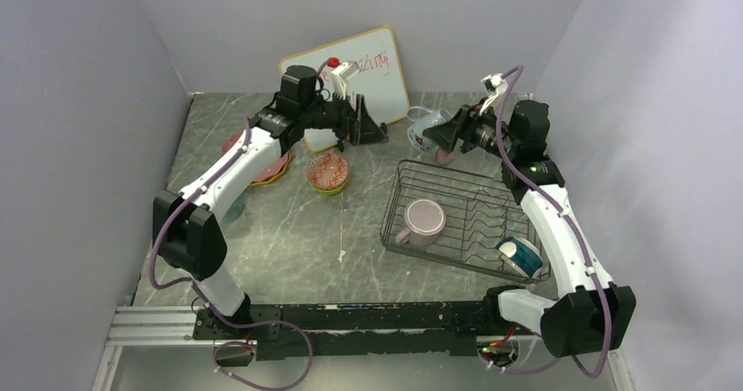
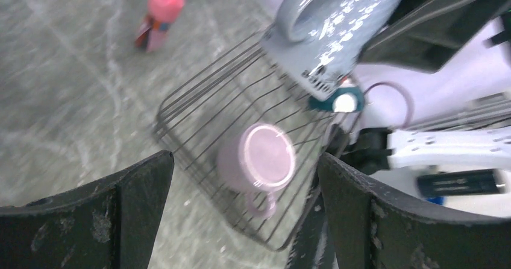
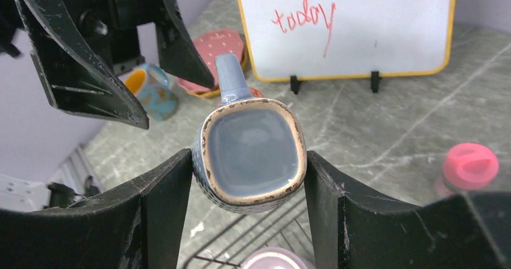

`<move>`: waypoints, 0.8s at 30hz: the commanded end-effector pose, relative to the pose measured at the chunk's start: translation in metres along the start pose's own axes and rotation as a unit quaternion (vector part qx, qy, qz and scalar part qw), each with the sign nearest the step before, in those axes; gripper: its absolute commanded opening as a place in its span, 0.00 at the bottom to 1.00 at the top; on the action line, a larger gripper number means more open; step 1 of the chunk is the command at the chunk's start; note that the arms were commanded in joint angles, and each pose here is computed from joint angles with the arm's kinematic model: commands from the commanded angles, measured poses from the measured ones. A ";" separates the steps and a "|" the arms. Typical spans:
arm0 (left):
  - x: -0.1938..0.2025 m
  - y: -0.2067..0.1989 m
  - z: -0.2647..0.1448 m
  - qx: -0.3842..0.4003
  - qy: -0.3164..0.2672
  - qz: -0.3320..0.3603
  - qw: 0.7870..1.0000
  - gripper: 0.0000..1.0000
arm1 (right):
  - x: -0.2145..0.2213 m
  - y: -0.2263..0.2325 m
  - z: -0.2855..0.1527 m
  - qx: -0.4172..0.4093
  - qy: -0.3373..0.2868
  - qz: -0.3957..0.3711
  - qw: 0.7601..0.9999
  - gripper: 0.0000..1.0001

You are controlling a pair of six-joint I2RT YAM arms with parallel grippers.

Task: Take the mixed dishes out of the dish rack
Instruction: Pick up the cup from the dish rack, then place the cup at the center of the board.

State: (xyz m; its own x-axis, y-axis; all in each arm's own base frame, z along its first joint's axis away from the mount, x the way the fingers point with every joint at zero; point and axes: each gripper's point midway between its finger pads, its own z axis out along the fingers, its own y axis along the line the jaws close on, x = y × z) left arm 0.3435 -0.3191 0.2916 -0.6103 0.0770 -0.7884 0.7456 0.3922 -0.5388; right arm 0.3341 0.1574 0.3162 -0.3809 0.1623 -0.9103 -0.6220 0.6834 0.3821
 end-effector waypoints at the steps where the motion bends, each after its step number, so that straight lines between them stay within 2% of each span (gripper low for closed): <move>1: -0.042 -0.055 0.010 0.138 -0.055 -0.040 0.988 0.95 | -0.055 0.030 -0.002 -0.072 -0.091 0.019 0.993 0.00; 5: -0.042 -0.063 0.024 0.184 -0.057 -0.099 0.976 0.94 | -0.051 0.029 0.002 -0.089 -0.101 0.062 0.989 0.00; 7: -0.039 -0.067 0.031 0.200 -0.054 -0.118 0.971 0.90 | -0.048 0.025 0.004 -0.087 -0.103 0.075 0.988 0.00; 15: -0.035 -0.082 0.047 0.249 -0.059 -0.157 0.954 0.78 | -0.036 0.021 0.006 -0.095 -0.111 0.114 0.983 0.00; 20: -0.031 -0.087 0.051 0.260 -0.066 -0.179 0.947 0.68 | -0.027 0.019 0.005 -0.097 -0.119 0.127 0.980 0.00; 24: -0.030 -0.090 0.051 0.267 -0.071 -0.192 0.942 0.53 | -0.023 0.020 0.003 -0.109 -0.132 0.119 0.978 0.00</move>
State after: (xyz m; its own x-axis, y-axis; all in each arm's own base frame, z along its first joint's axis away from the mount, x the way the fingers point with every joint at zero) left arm 0.3158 -0.4034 0.3279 -0.8618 -0.0795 -0.5010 0.5066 -0.0843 -0.8581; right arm 0.3407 0.1701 0.3089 -0.4854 0.4660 -0.7397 -0.5690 0.4739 0.6720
